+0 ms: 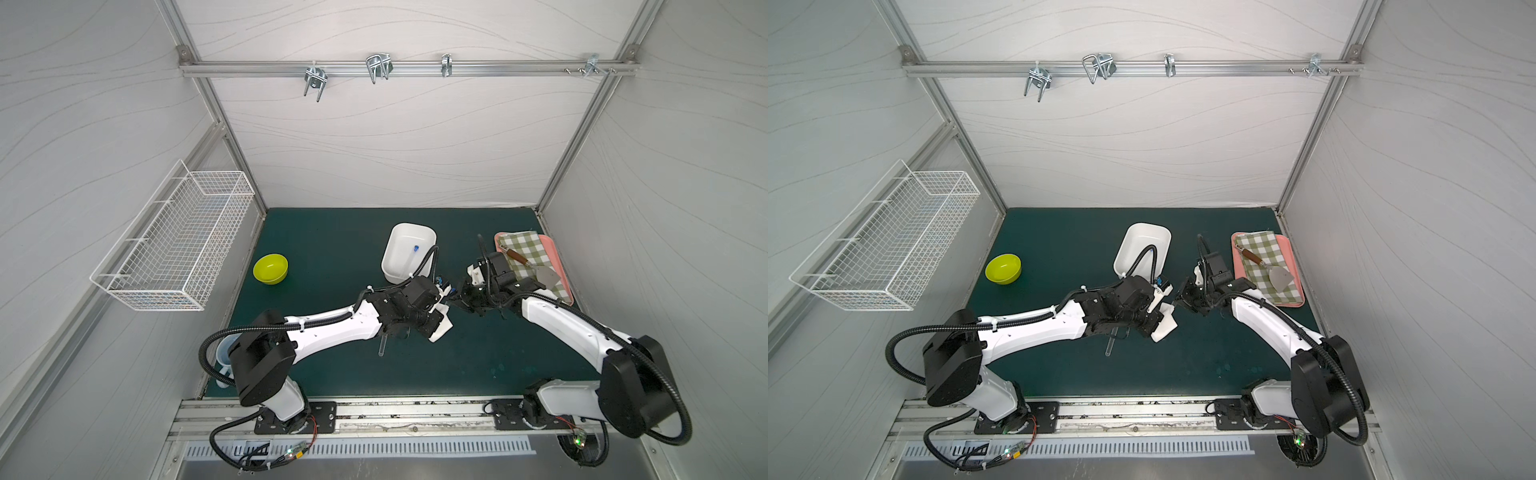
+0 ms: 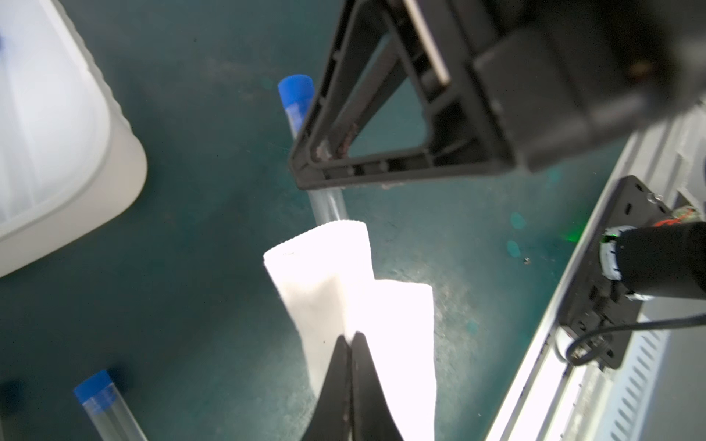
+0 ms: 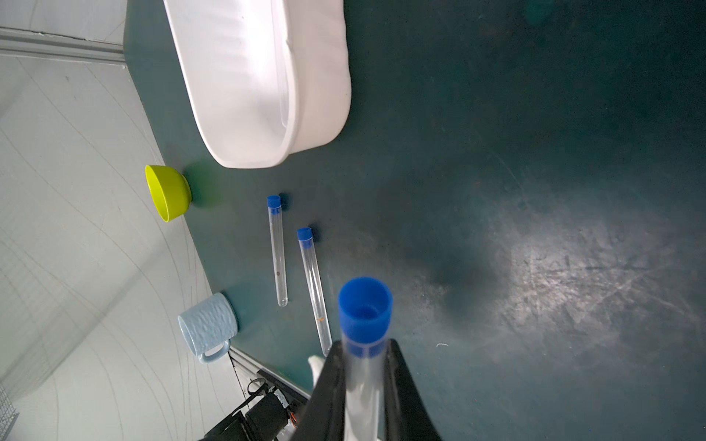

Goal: Wipe the exteriors of test tubes
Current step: Wipe the dirt from the test tube.

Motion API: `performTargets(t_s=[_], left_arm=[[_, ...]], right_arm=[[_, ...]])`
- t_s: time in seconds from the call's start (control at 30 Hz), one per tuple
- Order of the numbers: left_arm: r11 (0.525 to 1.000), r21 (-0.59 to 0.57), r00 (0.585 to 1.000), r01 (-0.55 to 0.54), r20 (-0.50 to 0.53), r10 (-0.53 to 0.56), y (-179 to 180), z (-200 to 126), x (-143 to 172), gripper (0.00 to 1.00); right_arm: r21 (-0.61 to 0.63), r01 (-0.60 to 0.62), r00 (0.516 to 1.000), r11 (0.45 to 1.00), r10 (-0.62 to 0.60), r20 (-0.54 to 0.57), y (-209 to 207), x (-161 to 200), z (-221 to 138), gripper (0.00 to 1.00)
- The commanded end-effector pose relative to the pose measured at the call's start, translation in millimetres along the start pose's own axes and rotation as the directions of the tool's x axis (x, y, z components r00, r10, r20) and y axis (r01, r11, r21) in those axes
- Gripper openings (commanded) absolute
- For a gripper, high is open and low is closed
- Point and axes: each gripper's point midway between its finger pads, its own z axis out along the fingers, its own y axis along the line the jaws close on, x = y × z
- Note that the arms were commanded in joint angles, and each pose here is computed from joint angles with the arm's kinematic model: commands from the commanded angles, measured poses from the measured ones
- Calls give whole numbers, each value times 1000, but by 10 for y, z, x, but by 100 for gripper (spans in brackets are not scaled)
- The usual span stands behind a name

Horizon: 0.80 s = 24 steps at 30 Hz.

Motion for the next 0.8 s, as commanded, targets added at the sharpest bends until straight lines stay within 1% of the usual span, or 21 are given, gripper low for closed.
performTargets(t_s=[0.0,0.17,0.3,0.6,0.77], left_arm=[[1000,-4,998,23,59,-23,-27,9,-205,11],[999,44,997,31,68,-34,-109,19,-227,19],[998,50,997,39,65,-42,-117,31,-225,25],[998,24,997,61,36,-61,-60,102,-136,30],[997,27,997,65,27,-66,-63,130,-109,31]], right_arm=[[-16,-11,1000,1000,11,9,48,14,-27,10],[-19,-8,1000,1000,8,10,69,28,-23,10],[-20,-6,1000,1000,6,10,85,38,-20,10],[-50,-9,1000,999,10,6,163,50,-35,9],[-74,-10,1000,997,11,15,234,35,-80,9]])
